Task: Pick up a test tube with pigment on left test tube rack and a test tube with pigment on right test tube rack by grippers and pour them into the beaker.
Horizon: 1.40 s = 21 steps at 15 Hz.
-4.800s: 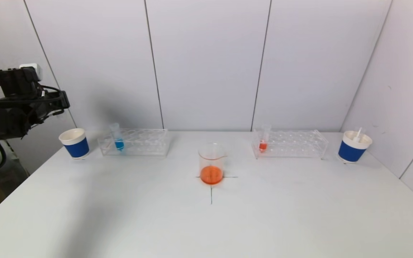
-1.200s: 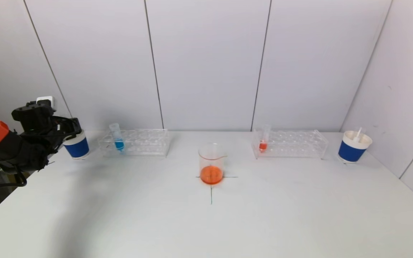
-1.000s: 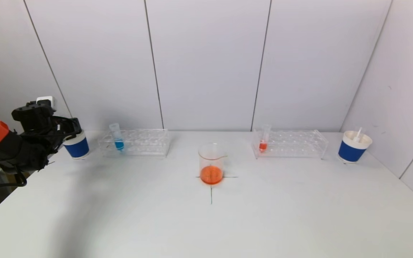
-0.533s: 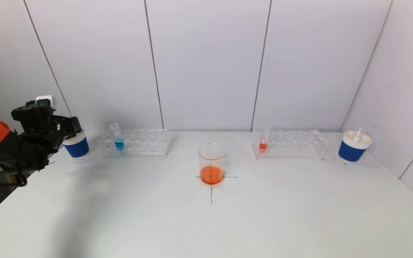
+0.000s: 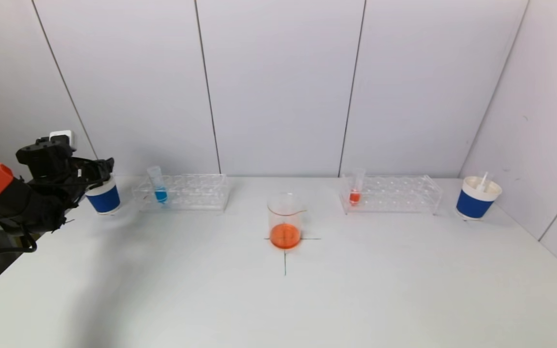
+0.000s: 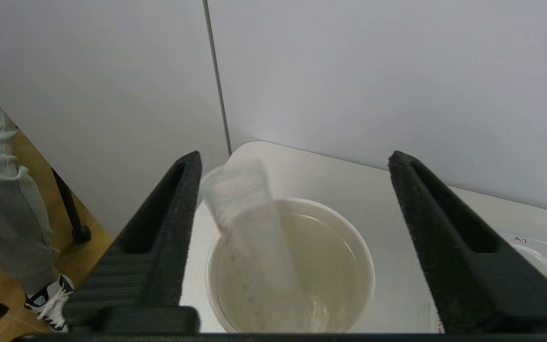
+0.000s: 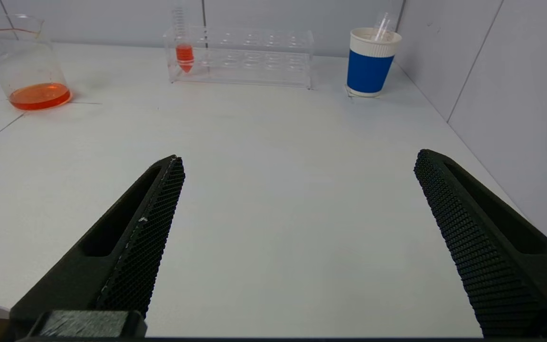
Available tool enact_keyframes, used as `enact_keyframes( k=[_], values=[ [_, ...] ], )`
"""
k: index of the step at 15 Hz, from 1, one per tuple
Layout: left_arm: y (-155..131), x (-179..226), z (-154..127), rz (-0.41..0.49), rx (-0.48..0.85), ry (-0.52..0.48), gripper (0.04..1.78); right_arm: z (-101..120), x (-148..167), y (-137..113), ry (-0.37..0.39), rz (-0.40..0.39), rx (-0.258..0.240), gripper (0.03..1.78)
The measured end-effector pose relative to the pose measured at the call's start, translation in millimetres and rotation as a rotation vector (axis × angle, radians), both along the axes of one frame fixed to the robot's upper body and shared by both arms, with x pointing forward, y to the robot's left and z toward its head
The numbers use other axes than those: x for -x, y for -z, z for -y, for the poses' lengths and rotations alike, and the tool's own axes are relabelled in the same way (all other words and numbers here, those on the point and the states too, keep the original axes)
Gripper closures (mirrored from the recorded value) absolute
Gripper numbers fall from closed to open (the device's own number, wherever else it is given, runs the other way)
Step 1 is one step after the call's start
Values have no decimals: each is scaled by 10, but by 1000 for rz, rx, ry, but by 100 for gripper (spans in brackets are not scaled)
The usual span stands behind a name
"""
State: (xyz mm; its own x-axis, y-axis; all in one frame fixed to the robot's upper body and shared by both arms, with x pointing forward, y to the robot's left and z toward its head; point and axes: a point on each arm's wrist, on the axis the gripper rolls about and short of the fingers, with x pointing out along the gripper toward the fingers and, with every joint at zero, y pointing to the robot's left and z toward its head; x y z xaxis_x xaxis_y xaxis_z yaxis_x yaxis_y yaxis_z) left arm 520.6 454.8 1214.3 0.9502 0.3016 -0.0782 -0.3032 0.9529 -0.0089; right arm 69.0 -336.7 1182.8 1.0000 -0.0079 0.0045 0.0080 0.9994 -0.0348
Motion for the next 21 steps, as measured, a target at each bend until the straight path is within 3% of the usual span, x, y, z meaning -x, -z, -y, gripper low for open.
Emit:
enact_keyframes(
  k=[4,12,16,21],
  values=[
    [5,1,-2,-2,0,0,8,0,0,0,0,0,0,5],
    [-74,38,68,10,-2,13,6,0,0,0,0,0,0,5],
    [-307,216,393,28,-2,78,6,0,0,0,0,0,0,5],
    [-650,774,929,44,10,202,6,0,0,0,0,0,0,5]
  ],
)
